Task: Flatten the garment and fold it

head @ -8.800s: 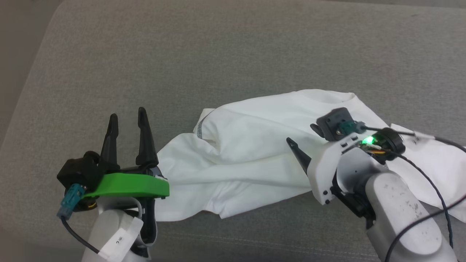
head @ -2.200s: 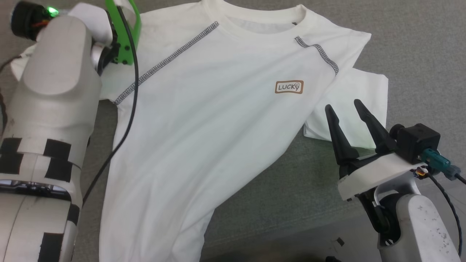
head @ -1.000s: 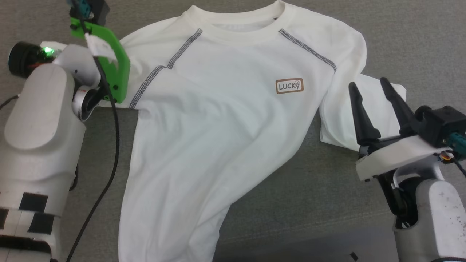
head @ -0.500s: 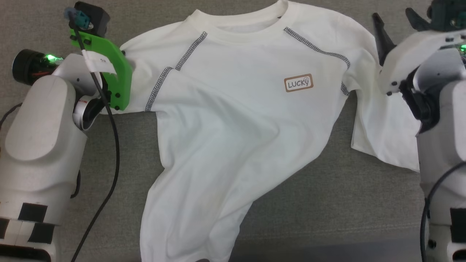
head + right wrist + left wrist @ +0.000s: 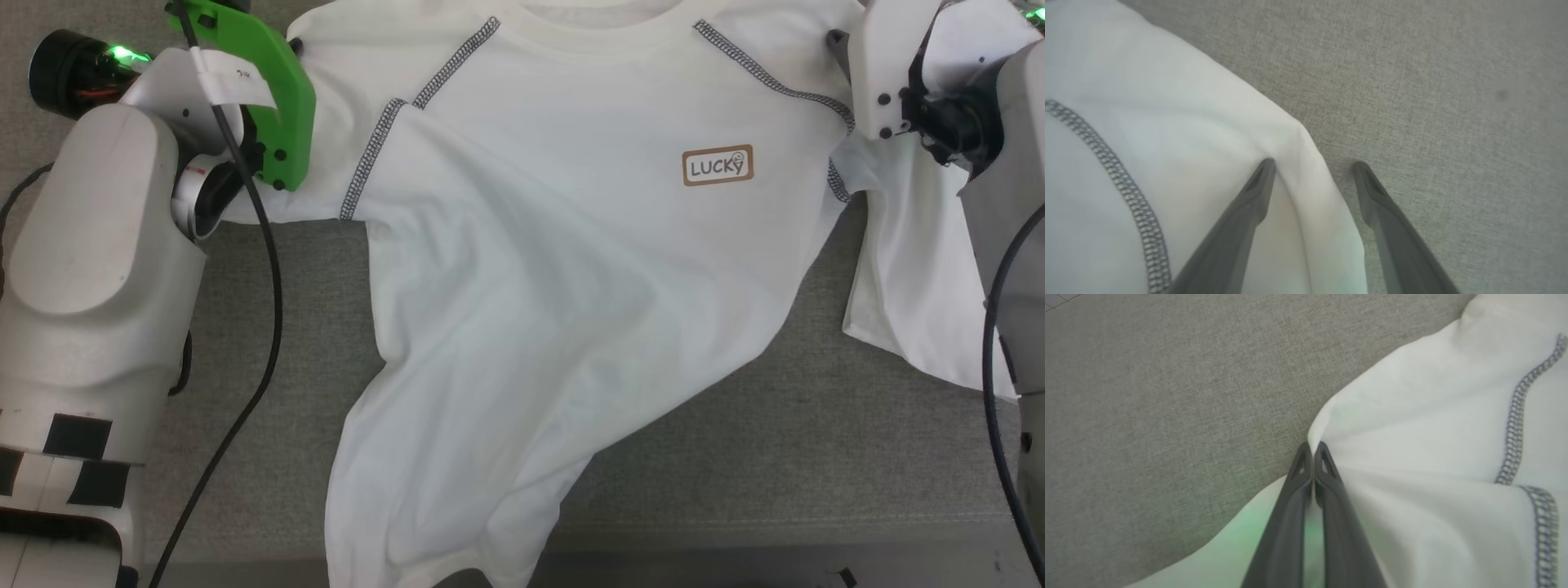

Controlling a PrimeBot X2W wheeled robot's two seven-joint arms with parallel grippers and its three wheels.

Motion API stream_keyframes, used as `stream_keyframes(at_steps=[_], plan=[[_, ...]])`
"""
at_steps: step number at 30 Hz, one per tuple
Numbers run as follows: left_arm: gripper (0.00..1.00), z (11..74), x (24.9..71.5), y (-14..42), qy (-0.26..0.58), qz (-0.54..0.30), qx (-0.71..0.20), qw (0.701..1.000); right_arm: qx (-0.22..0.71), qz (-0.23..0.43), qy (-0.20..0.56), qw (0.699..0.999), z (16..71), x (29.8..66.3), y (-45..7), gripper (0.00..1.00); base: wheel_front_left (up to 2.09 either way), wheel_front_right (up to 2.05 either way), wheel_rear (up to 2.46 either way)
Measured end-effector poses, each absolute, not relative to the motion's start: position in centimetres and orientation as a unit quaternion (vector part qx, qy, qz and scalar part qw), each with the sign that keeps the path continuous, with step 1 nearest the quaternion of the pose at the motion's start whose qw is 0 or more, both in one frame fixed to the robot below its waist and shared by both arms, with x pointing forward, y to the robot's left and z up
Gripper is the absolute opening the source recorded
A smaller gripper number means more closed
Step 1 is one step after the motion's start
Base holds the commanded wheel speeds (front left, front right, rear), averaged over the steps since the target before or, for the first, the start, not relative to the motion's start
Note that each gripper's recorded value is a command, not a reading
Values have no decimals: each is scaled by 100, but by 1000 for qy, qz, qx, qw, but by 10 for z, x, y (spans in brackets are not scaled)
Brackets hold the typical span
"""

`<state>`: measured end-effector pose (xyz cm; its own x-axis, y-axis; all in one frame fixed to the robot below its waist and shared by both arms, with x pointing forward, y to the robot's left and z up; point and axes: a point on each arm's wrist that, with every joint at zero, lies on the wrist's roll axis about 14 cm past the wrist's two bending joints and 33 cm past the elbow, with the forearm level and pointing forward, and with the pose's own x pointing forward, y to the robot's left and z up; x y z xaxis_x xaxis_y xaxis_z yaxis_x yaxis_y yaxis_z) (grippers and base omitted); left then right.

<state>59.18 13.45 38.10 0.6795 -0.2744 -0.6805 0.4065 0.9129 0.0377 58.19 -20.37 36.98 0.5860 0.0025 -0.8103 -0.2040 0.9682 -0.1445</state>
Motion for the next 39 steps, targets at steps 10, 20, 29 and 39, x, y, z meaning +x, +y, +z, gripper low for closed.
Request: stream_keyframes(at_steps=[10,20,29,39], plan=[[0,388,596,132,339,-197,104,914,-122,79,476,867,381,581,-199,0,0,0,0],[0,498,655,137,161,-187,129,960,-169,54,288,941,491,638,-217,0,0,0,0],[0,635,702,161,-71,-89,147,983,-205,14,105,973,613,685,-219,0,0,0,0],[0,750,701,179,-293,-15,118,949,-232,-40,-111,965,738,698,-216,0,0,0,0]])
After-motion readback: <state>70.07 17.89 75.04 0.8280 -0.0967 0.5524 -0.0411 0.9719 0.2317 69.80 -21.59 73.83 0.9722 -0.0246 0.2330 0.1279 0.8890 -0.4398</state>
